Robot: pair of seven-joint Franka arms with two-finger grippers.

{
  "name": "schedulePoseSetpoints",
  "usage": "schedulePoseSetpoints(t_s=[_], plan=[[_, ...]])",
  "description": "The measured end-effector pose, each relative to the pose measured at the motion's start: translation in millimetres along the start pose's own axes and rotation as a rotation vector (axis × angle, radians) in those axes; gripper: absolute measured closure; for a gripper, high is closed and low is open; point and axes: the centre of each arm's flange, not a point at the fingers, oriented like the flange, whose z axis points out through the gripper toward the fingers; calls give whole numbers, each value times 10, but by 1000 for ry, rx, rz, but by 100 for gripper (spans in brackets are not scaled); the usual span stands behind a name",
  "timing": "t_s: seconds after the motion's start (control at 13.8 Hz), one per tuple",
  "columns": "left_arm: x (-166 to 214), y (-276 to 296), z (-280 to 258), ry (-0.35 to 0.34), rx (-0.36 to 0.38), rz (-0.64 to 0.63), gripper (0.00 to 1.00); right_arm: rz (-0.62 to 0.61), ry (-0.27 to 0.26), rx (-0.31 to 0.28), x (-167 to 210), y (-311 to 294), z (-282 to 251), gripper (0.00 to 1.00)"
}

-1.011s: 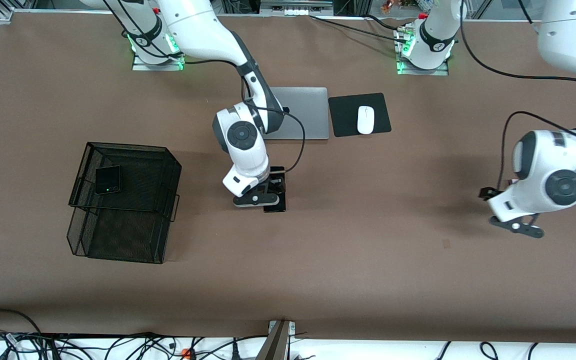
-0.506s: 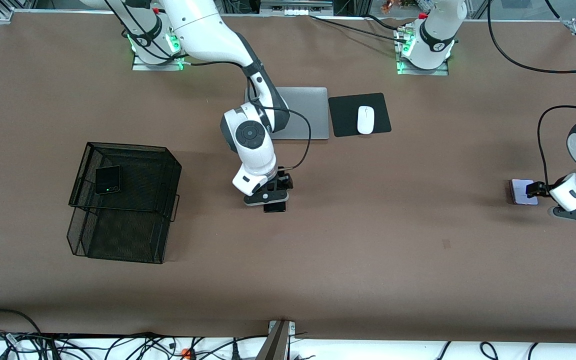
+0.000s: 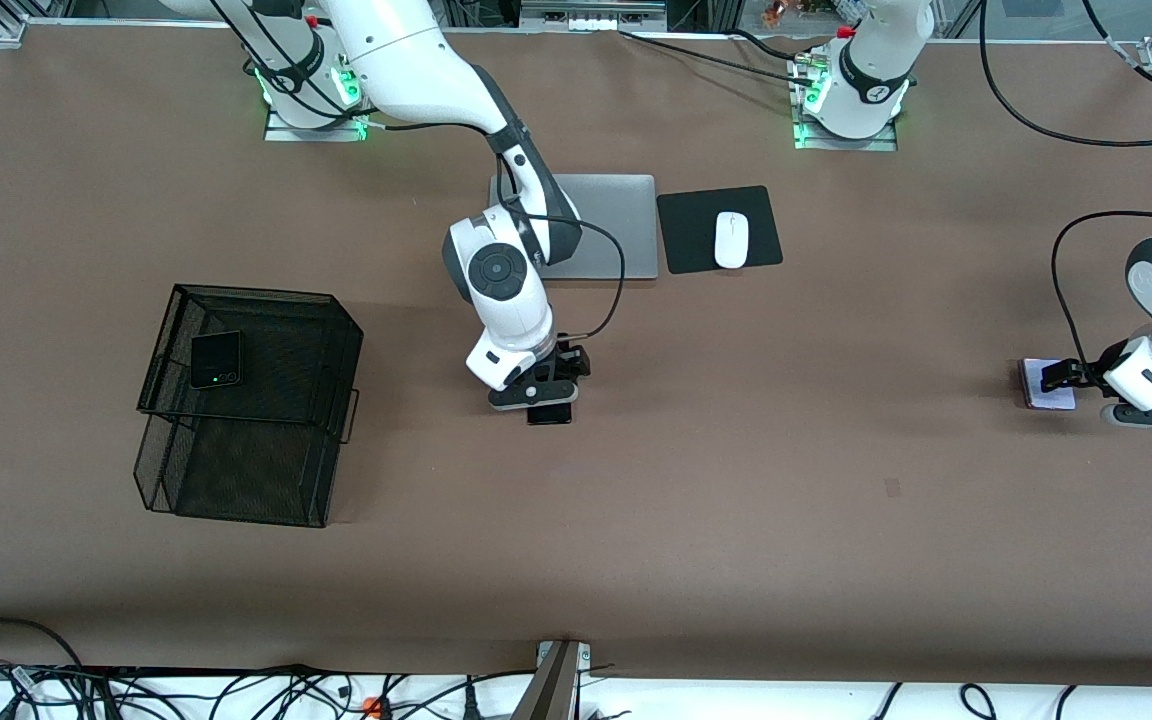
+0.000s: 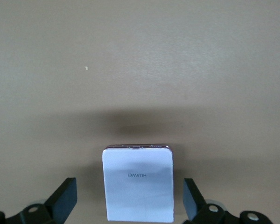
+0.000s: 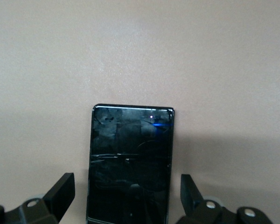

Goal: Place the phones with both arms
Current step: 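Grasp the large phone with the right gripper while the left gripper grasps the white phone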

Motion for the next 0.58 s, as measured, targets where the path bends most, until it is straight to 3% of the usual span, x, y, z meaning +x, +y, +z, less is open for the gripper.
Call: schedulePoseSetpoints(t_s=[0.58], plan=[[-90, 85, 382, 40, -43, -50, 0, -27, -21, -6, -91, -32, 147, 1]])
